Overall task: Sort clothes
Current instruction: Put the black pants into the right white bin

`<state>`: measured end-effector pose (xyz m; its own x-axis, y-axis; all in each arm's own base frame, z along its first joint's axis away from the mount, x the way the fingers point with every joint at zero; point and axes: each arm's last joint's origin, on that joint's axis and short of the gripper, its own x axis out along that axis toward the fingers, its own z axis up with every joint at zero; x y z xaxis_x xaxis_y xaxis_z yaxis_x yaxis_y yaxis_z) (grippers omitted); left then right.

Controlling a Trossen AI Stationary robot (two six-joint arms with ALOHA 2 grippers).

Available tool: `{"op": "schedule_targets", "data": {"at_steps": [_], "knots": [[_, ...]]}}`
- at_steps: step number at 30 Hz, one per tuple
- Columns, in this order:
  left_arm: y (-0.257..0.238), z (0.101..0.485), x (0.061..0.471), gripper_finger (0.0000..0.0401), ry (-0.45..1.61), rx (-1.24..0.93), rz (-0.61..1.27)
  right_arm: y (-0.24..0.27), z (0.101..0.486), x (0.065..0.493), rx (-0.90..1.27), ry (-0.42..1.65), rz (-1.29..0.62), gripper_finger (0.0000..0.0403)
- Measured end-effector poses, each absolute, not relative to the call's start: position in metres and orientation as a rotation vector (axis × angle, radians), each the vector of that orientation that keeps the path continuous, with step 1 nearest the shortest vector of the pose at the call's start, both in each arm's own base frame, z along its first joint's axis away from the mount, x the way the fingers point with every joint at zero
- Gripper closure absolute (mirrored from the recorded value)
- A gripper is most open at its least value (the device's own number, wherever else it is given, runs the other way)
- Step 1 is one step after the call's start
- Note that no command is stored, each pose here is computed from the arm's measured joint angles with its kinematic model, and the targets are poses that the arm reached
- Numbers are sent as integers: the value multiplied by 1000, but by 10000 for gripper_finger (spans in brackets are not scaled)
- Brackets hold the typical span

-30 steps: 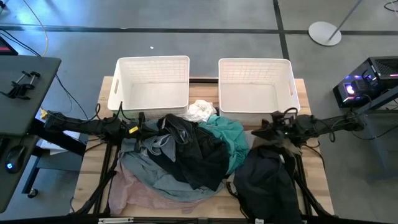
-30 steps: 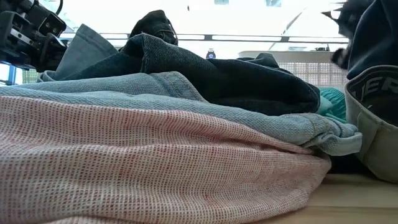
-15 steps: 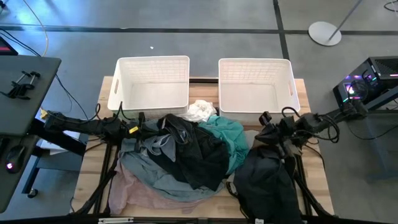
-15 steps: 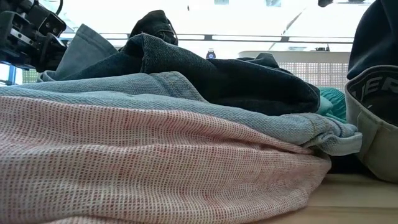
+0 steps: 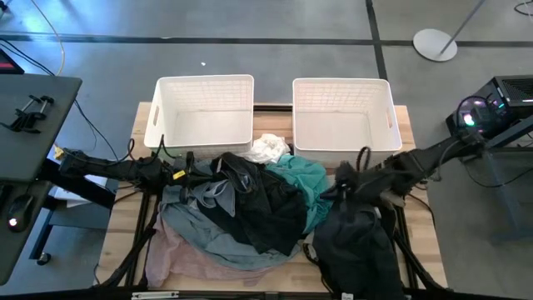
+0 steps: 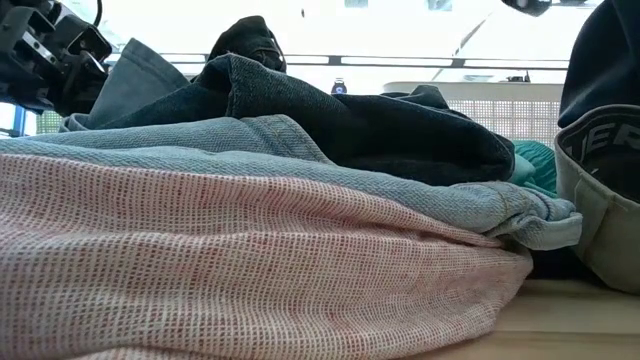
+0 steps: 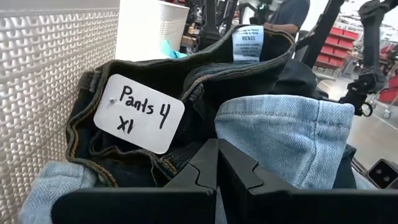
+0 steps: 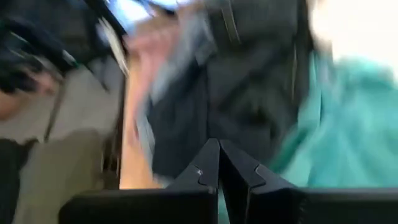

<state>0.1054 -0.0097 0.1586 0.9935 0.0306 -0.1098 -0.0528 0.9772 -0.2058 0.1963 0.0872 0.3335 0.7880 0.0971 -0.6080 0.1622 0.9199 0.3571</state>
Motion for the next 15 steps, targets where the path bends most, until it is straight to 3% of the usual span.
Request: {"op": "schedule_targets", "data": {"at_steps": [6, 15], "knots": [[-10, 159, 105, 401, 107, -210, 42, 115, 334, 213, 596, 1008, -95, 357], [-10, 159, 105, 401, 107, -216, 43, 157, 326, 214, 798, 1347, -198, 203]]}}
